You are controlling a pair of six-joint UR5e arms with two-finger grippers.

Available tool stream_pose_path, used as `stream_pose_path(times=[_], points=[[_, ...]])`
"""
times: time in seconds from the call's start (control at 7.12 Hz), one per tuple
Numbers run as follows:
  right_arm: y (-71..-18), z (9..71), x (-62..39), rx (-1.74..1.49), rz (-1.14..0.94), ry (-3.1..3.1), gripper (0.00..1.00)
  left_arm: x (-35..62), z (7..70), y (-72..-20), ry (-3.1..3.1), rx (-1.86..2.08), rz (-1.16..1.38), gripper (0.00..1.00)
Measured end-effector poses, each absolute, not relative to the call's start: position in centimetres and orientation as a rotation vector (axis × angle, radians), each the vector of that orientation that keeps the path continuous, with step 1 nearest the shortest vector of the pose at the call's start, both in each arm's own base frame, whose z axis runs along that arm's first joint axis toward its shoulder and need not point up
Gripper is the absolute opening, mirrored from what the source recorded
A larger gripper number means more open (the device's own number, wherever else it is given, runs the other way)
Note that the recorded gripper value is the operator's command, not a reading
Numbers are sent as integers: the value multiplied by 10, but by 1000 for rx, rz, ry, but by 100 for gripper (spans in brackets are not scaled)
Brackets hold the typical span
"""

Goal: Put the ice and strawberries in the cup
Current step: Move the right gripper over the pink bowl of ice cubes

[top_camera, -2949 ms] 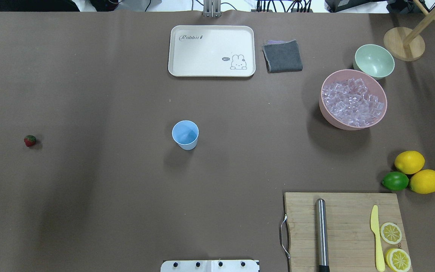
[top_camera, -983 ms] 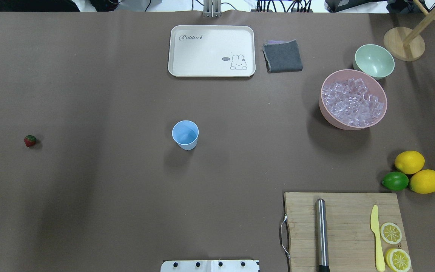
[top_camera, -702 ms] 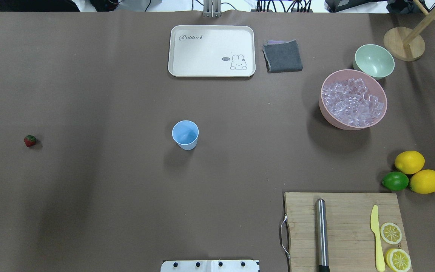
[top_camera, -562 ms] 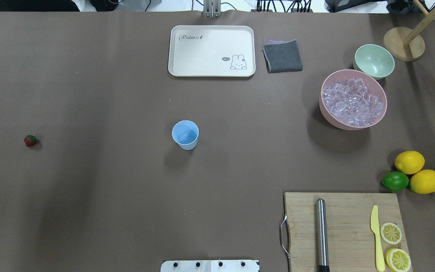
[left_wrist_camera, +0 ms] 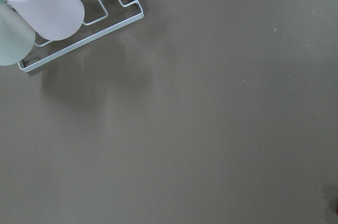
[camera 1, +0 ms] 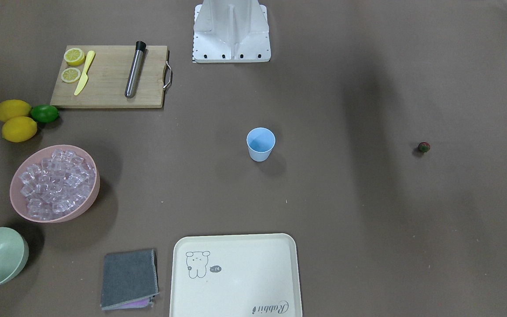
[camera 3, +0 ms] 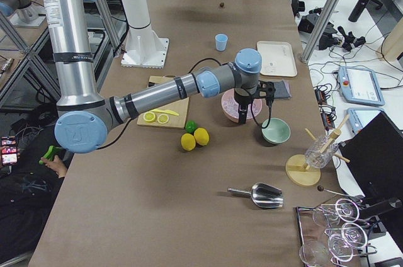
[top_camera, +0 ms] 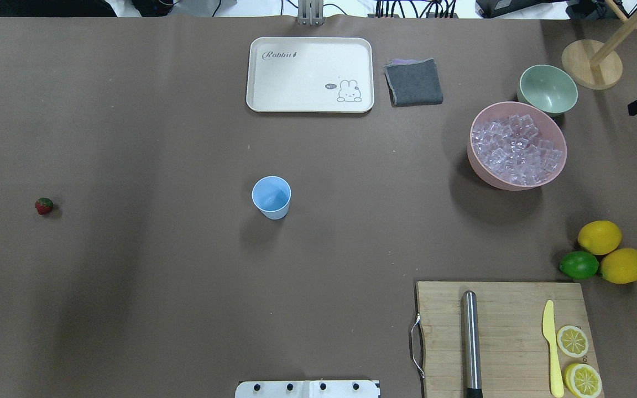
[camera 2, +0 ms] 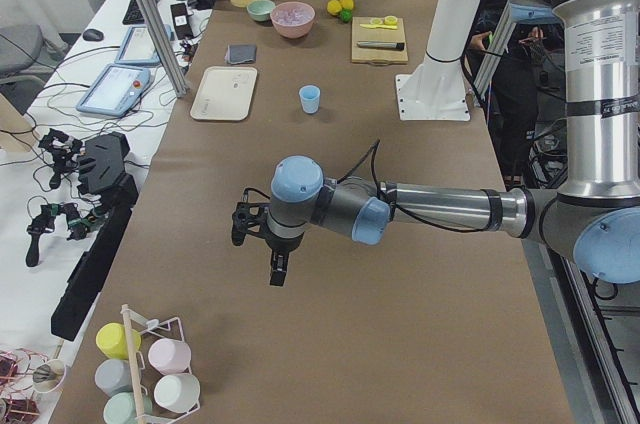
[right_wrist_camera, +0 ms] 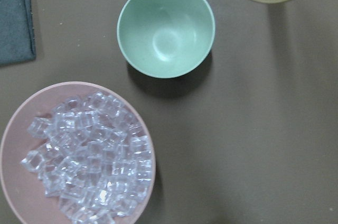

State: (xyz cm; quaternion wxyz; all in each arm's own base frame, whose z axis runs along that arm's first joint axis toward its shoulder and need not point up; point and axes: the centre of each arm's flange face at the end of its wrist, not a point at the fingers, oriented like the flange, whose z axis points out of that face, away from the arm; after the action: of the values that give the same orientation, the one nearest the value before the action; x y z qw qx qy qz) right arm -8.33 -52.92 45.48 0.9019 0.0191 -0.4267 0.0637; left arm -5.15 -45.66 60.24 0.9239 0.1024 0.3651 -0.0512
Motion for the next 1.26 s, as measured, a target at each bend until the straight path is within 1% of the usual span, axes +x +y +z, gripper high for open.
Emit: stream_pose_path(times=[0.28, 0.7, 1.26], points=[[-523, 422, -137, 13, 143, -886, 98, -52, 604, -456, 749, 209, -106, 98], [-533, 392, -200, -17, 183, -868, 97, -52, 607, -456, 748, 204, -106, 98], [-538, 396, -214, -160, 465, -847, 95, -52, 607, -457, 748, 205, -106, 98]])
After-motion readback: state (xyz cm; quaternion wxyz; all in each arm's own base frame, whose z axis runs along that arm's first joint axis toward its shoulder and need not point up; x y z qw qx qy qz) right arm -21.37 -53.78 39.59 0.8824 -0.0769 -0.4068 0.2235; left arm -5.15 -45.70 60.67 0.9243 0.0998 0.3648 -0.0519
